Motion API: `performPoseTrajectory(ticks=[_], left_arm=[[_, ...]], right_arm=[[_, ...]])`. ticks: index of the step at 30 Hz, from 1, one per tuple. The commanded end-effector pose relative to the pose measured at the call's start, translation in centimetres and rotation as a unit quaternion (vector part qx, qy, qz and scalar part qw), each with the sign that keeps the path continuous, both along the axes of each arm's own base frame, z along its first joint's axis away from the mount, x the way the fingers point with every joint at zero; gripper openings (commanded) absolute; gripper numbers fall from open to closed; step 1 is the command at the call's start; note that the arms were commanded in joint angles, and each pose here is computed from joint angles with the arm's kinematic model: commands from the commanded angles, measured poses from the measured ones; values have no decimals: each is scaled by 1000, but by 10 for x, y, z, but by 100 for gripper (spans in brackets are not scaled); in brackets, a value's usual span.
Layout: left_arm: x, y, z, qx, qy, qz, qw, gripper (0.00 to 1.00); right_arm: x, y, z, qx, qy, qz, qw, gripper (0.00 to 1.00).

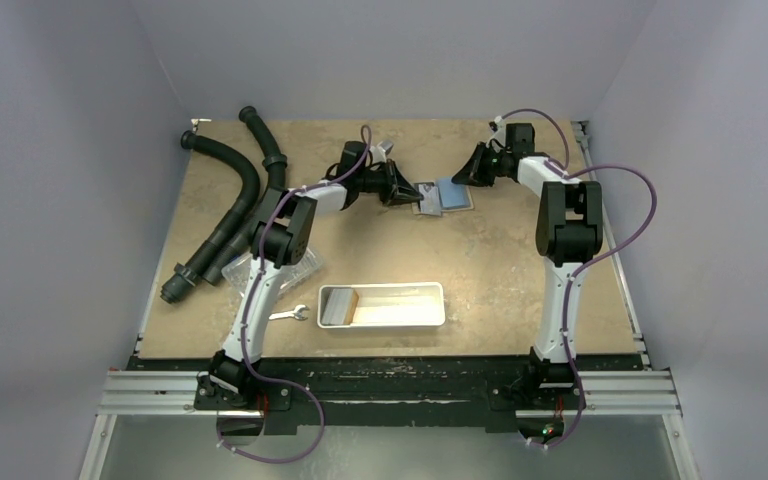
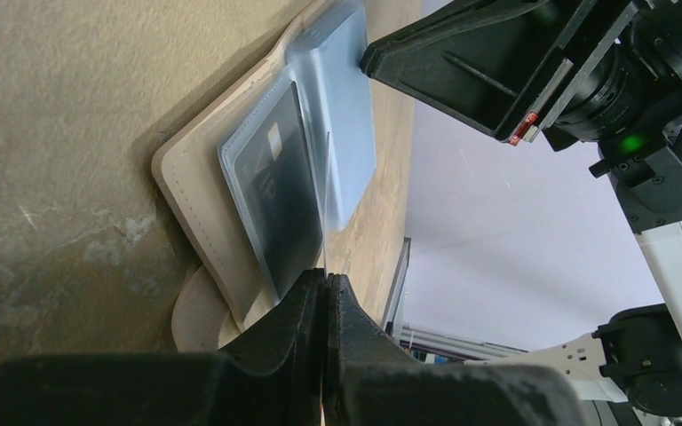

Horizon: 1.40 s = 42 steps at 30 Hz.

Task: Put the credit cards into the card holder
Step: Insert the credit card into the card holder.

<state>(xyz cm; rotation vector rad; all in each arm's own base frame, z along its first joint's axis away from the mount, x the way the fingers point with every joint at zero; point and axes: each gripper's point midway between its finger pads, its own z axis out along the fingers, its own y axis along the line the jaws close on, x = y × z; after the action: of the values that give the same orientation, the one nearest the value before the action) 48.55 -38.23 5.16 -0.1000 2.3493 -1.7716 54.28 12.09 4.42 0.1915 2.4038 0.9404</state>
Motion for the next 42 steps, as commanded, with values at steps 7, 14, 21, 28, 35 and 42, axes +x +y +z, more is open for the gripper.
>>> performPoseTrajectory(ticks=[7,14,21,28,35,42], left_arm=[[8,-5,27,-37,-43,-21,998,0],[10,-6,13,-26,-28,-17,999,0],[8,-5,14,-25,-28,-18,999,0],[6,-7,11,-38,-19,-25,999,0],[9,-12,15,-62,-18,-29,998,0],[17,-15,13,-70,-13,-17,997,0]], right_arm=[[1,-14,-6,-38,2,-9,999,0],[1,-14,-7,-37,3,-8,999,0],[0,-14,-8,-36,4,-7,999,0],[-1,-13,-9,-33,6,-5,999,0],[-2,-12,-11,-33,9,-5,999,0],[-3,-12,-14,-33,13,-4,999,0]])
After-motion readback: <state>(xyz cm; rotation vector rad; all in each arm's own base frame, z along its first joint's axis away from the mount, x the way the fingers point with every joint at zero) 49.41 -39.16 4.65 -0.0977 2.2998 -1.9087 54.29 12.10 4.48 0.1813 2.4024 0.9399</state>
